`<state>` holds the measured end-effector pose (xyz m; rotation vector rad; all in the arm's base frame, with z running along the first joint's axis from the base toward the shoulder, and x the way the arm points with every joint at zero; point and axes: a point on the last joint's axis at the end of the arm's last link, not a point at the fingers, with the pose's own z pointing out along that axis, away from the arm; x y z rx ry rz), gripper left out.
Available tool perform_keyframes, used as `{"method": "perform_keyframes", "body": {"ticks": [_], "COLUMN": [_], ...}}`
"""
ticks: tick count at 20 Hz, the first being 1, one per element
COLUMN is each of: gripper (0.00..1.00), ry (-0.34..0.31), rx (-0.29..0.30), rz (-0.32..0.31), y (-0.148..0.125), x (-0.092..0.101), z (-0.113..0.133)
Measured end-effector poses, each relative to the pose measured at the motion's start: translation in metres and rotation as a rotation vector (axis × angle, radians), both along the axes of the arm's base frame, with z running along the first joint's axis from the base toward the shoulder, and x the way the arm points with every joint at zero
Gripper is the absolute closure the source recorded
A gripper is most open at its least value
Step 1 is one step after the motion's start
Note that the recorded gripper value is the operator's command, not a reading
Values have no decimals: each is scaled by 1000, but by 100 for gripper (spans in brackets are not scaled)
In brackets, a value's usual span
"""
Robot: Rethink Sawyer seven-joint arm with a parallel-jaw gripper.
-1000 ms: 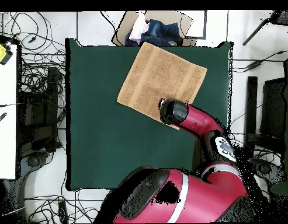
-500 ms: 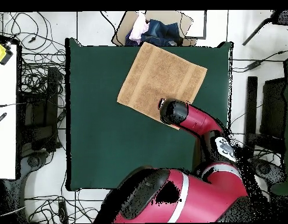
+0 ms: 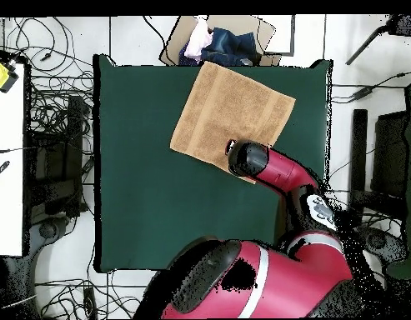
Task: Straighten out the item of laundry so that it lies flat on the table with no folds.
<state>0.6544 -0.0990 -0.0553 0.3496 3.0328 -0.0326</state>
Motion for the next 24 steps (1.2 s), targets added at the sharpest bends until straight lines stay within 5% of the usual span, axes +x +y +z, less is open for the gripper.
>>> {"method": "perform_keyframes", "body": {"ticks": [24], "gripper": [100], "ry": [-11], "rx": [-5], "rz": [-1], "y": [0], "x": [-2], "z": [0]}}
